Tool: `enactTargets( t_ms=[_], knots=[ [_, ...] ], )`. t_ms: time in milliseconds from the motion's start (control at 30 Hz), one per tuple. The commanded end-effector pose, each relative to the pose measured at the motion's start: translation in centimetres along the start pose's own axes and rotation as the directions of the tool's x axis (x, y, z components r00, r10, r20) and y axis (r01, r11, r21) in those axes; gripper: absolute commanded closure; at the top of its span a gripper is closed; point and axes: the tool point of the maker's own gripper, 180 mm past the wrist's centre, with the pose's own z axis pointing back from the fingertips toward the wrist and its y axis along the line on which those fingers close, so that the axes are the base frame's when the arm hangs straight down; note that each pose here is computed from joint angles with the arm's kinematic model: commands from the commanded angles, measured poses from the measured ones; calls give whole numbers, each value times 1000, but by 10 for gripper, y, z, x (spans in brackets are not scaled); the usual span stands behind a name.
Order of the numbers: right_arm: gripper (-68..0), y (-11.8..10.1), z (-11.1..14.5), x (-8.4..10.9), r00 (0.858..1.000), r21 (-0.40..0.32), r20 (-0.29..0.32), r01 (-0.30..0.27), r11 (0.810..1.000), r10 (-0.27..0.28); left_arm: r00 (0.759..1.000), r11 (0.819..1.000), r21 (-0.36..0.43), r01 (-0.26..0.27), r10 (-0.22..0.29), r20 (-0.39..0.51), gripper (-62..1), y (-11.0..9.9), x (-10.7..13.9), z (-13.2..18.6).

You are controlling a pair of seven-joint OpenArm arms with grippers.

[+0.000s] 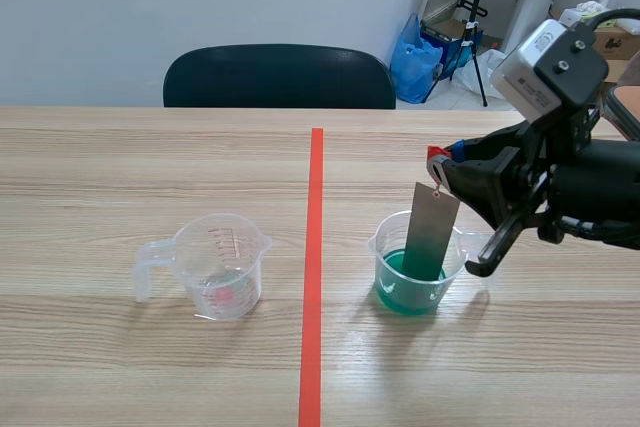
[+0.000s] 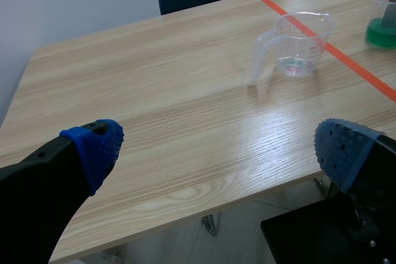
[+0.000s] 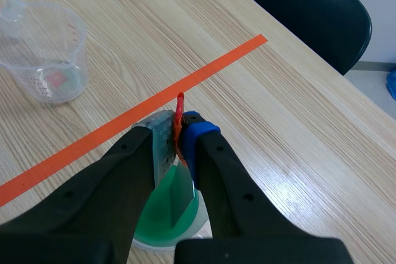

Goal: Do the redox reaction experiment

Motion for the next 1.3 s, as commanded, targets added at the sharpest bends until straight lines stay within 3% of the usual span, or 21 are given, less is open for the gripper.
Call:
enactTargets(
  t_ms=[0, 1267],
  knots=[
    [-6, -1, 0, 2, 1000, 5, 3, -13, 1000, 13, 999, 1000, 7, 8, -8, 31, -623, 2, 7, -1],
    [-6, -1, 0, 0, 1000, 5, -9, -13, 1000, 13, 999, 1000, 7, 8, -8, 31, -623, 2, 7, -1]
  ],
)
